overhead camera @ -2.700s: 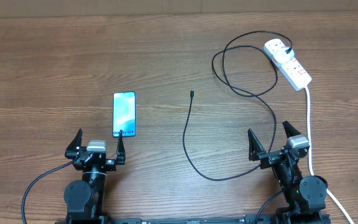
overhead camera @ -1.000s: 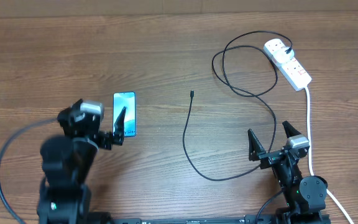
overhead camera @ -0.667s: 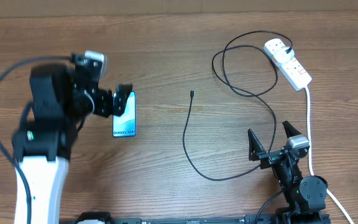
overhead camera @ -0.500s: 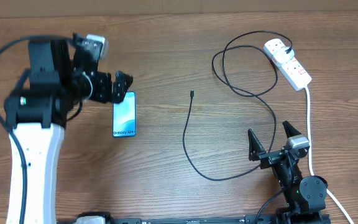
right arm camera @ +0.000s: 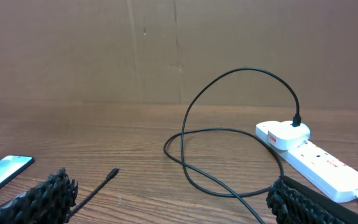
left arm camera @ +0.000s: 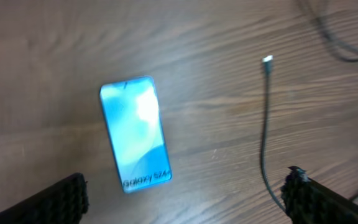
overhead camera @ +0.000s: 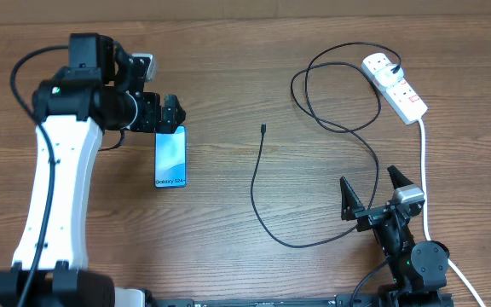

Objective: Plug charger to phone and switch on socket
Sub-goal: 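Move the left gripper over the phone and lower onto it, then close the left gripper on the phone's edge and tilt it up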

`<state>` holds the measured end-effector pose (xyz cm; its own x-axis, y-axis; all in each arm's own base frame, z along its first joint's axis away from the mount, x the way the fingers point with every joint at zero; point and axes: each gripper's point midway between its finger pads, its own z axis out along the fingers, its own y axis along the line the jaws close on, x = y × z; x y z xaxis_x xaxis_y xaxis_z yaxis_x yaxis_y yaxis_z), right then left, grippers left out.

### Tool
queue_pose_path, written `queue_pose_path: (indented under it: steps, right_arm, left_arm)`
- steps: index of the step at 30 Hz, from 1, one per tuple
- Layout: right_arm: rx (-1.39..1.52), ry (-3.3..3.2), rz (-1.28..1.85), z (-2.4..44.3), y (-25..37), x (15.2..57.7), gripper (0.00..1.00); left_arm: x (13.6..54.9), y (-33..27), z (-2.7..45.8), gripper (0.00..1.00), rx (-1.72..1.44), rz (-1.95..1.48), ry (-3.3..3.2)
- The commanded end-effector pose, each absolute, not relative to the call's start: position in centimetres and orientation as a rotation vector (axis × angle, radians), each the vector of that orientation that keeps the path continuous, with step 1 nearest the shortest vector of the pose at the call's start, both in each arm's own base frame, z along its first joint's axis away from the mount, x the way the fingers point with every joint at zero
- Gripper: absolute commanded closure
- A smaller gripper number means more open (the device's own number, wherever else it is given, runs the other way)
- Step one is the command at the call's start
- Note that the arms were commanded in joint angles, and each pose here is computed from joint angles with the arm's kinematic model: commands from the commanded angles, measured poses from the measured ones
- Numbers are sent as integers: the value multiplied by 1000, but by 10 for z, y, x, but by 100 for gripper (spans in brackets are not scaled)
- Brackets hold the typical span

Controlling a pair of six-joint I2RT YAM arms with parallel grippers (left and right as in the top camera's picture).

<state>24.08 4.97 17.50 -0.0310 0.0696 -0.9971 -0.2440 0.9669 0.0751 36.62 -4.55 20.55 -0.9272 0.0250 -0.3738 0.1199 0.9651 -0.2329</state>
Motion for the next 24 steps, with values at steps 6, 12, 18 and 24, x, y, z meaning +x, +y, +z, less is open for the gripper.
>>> queue_pose_path:
  steps: [6, 12, 18, 24]
  right_arm:
    - [-150, 1581, 258, 173, 52, 240, 0]
    - [-150, 1581, 258, 173, 52, 240, 0]
    - [-150, 1581, 258, 173, 52, 240, 0]
    - [-150, 1581, 258, 173, 52, 240, 0]
  left_arm:
    - [373, -34, 128, 8, -135, -86, 2997]
    - [374, -35, 88, 4, -53, 87, 3090]
    - [379, -37, 44, 4, -42, 96, 3171]
    - [381, -38, 11, 7, -17, 99, 3219]
